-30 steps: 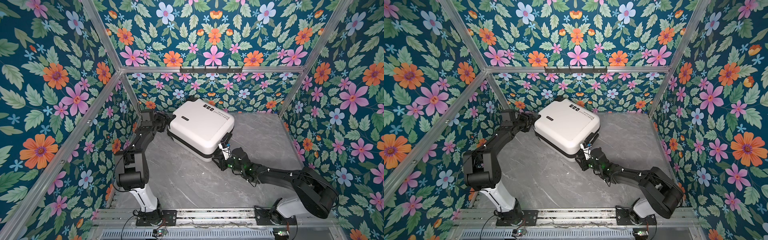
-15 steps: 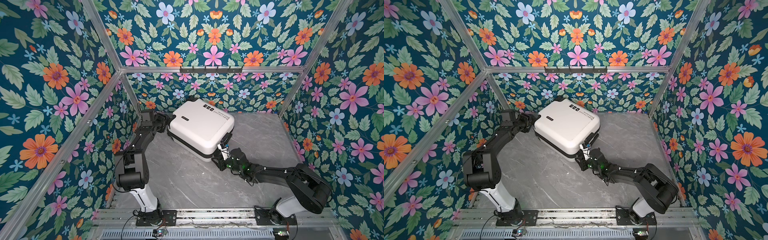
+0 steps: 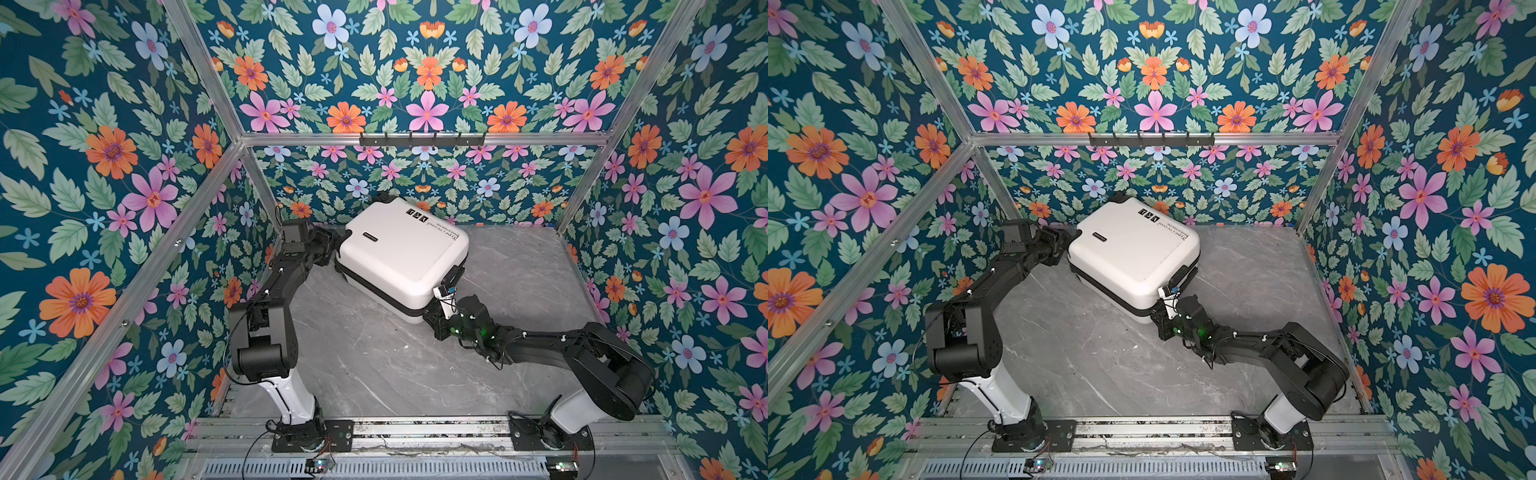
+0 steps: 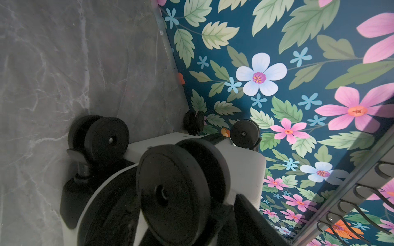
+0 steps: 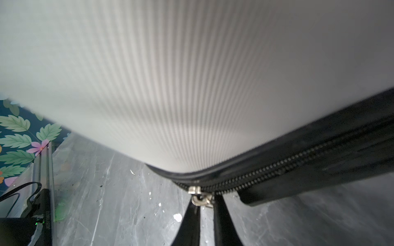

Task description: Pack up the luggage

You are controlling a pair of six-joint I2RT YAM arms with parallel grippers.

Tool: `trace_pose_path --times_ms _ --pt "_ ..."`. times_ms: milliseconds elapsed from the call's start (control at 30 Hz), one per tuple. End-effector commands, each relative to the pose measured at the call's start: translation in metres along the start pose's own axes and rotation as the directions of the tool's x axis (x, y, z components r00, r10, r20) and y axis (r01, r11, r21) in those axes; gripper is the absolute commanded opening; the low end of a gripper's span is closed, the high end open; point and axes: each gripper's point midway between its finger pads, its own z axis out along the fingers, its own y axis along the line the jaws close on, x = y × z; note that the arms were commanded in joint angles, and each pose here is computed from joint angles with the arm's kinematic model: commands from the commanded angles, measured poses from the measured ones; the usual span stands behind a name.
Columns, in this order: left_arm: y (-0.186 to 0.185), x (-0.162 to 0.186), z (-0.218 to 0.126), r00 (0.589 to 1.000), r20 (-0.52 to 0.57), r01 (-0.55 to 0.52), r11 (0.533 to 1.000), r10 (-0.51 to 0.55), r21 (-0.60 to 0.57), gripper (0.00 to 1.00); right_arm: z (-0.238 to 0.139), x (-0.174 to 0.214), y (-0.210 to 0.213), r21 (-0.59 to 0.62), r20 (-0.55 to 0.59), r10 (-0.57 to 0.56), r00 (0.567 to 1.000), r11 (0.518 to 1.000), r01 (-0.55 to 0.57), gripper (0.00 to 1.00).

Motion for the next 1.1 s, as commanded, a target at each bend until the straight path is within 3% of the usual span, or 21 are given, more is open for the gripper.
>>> trace_pose_path --times_ms 0,200,700,1067 --pt "-0.005 -0.001 -0.003 1.0 0.004 -0.021 1.0 0.02 0.014 0.73 0.0 -0.014 0.006 -0.023 0.055 0.005 0.998 1.0 -0.004 0.06" --pt "-0.004 -0.001 -0.002 1.0 0.004 -0.016 1.0 0.016 0.012 0.73 -0.005 -0.021 0.006 -0.017 0.09 0.026 0.996 1.0 -0.025 0.0" --pt "-0.003 -0.001 -0.002 1.0 0.006 -0.008 1.0 0.008 0.01 0.73 -0.011 -0.019 0.006 -0.003 0.063 0.059 0.996 0.998 -0.059 0.0" --pt "-0.002 -0.002 -0.001 1.0 0.01 -0.001 1.0 0.001 0.008 0.72 -0.027 -0.009 -0.028 0.206 0.032 0.13 0.991 0.969 -0.134 0.0"
